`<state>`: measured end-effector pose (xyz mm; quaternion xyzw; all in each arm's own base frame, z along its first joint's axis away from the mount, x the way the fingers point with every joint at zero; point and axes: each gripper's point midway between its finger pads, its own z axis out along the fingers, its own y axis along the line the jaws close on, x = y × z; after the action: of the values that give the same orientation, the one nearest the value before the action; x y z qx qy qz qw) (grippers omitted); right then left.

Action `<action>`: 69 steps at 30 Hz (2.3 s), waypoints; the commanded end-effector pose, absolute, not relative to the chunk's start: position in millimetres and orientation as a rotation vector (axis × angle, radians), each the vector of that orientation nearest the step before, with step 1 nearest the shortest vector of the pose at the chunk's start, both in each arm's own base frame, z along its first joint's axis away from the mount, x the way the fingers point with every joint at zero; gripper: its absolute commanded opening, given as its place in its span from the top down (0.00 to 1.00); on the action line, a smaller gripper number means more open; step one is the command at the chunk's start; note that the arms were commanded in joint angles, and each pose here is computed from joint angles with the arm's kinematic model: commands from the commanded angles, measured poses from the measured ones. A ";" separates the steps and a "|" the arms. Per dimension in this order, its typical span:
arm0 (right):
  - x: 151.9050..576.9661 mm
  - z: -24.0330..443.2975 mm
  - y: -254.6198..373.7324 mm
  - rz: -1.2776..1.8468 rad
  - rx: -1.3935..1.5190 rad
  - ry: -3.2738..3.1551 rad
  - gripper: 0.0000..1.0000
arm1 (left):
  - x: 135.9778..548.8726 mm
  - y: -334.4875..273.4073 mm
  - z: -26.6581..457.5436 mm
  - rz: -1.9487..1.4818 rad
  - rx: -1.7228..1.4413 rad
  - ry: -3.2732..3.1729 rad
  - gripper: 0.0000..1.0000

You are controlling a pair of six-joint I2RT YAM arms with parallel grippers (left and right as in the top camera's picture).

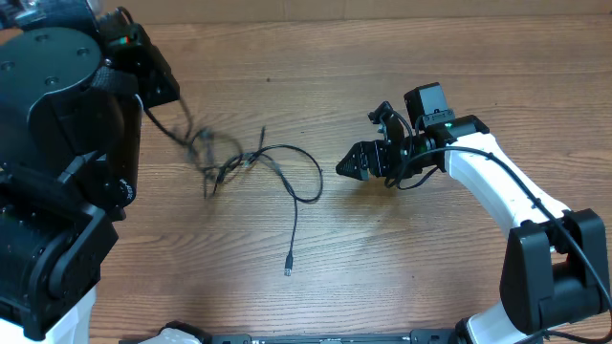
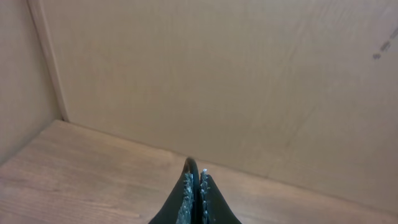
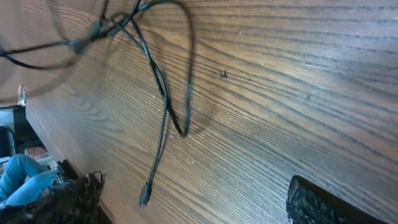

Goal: Untangle cables

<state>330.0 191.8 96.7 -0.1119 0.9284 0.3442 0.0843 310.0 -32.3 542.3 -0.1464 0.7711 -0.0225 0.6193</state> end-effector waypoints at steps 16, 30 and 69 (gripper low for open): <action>343.9 172.1 246.0 1.506 -0.626 2.270 0.01 | 307.7 -40.3 544.0 -0.089 -0.278 1.791 0.96; 345.3 140.4 252.3 1.262 -0.578 2.440 0.00 | 320.5 -82.8 357.3 0.048 -0.047 2.587 0.56; 326.9 53.7 254.1 0.979 -0.473 2.791 0.11 | 349.9 -82.3 251.1 0.274 -0.118 2.868 0.00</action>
<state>322.3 250.5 61.7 -0.1758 0.9268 0.3221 0.0800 347.8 -92.5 249.3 -0.0276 0.9886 0.0818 0.1234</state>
